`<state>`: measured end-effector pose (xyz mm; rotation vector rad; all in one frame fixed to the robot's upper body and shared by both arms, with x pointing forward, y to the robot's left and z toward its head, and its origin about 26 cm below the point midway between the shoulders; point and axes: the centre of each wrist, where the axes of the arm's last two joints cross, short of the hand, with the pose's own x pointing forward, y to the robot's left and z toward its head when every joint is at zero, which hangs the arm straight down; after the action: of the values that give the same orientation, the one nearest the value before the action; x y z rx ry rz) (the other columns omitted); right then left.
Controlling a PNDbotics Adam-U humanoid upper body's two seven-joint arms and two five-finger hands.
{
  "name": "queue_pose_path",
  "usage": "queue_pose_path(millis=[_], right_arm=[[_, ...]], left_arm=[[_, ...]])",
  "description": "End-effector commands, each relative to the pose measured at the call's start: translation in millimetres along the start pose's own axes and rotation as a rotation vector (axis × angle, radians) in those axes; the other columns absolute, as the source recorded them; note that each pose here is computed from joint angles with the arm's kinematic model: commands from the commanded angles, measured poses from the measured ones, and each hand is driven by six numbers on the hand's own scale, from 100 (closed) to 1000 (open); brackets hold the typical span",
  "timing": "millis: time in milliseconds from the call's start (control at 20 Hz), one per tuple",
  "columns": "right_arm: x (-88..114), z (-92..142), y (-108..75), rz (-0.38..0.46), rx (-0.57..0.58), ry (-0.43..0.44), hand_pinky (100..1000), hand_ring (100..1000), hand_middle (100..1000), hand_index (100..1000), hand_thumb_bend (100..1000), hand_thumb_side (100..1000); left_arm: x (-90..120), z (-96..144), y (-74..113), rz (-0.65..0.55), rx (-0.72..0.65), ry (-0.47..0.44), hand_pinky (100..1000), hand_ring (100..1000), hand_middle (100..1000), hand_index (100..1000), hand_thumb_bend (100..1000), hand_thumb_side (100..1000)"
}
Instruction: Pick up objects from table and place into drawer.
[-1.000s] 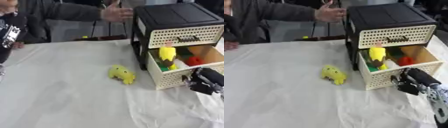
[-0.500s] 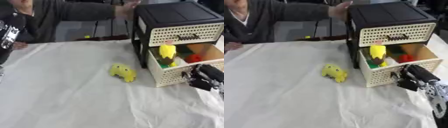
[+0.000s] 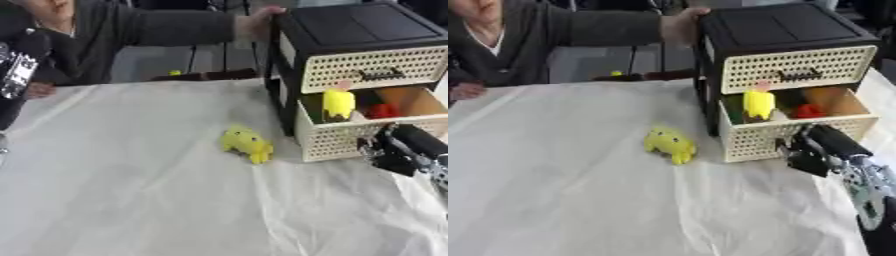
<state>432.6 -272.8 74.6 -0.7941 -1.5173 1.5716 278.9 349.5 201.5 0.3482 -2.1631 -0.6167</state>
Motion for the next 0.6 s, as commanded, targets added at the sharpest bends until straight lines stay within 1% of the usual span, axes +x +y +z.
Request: queue_pose_path(millis=[50, 250, 600], right_arm=[[11, -10, -22.0, 0.021, -0.05, -0.053, 272, 456, 486, 657, 100, 1000], [10, -14, -30.4, 0.016, -0.062, -0.039, 272, 456, 487, 656, 100, 1000], [-5, -14, -43.9, 0.025, -0.086, 0.026, 273, 456, 485, 656, 100, 1000]], left_arm=[[5, -3, 4.6, -0.016, -0.009, -0.019, 498, 498, 480, 688, 252, 863], [4, -2, 4.0, -0.013, -0.01, -0.018, 499, 497, 480, 688, 249, 865], [4, -3, 2.4, -0.005, -0.015, -0.019, 499, 496, 480, 688, 246, 868]])
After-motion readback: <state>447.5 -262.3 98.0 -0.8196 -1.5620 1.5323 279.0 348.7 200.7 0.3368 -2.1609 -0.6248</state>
